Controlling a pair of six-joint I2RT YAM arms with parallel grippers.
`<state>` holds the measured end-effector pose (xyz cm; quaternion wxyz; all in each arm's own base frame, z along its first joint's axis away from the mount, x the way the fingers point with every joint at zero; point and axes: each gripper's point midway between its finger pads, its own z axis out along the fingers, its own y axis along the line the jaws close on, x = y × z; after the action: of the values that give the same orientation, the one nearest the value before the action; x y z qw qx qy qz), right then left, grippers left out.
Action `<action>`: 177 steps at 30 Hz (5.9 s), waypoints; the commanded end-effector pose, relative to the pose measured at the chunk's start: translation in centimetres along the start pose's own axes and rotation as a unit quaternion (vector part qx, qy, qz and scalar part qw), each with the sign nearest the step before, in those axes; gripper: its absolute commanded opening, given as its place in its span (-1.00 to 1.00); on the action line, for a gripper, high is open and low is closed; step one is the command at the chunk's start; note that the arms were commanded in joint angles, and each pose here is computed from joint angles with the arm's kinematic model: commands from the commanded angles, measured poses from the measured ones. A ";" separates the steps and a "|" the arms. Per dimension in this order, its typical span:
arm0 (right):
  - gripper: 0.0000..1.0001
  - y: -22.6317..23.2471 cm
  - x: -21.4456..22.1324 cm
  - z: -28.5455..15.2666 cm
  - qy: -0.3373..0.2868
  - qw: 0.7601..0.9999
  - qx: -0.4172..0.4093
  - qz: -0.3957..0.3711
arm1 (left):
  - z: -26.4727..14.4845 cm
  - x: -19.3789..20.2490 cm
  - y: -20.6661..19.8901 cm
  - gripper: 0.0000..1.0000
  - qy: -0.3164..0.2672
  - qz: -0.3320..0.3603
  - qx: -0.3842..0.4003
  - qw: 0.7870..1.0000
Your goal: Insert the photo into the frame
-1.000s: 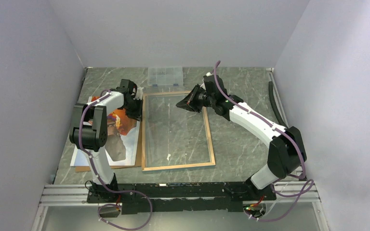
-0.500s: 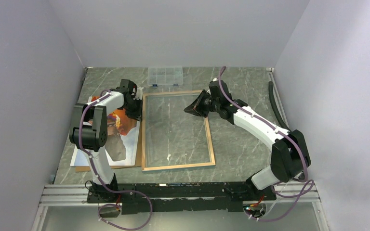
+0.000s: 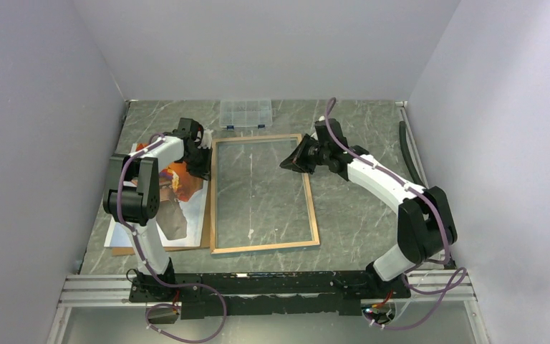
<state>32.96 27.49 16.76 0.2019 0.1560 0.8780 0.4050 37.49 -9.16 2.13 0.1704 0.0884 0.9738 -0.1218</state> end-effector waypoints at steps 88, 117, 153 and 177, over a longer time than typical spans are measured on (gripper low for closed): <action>0.92 -8.7 -1.0 3.3 0.050 0.971 0.186 -0.143 | 1.0 2.7 -1.4 -0.67 0.042 -0.008 0.031 0.999; 0.93 -8.7 -2.3 1.8 0.020 0.975 0.181 -0.124 | 1.3 2.8 -1.5 -0.73 0.040 -0.007 0.038 0.998; 0.97 -6.7 -3.5 -3.2 -0.059 0.981 0.144 -0.117 | 0.3 -1.0 -8.2 -0.65 0.025 0.068 0.051 0.996; 0.99 12.0 7.8 16.1 0.022 0.956 0.094 -0.276 | -19.2 8.5 24.7 0.20 -0.050 -0.119 -0.192 0.973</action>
<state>35.66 49.08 17.56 0.2740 -0.0896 0.9022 0.3209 29.36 18.62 13.91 0.2316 -0.0975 0.9679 0.0026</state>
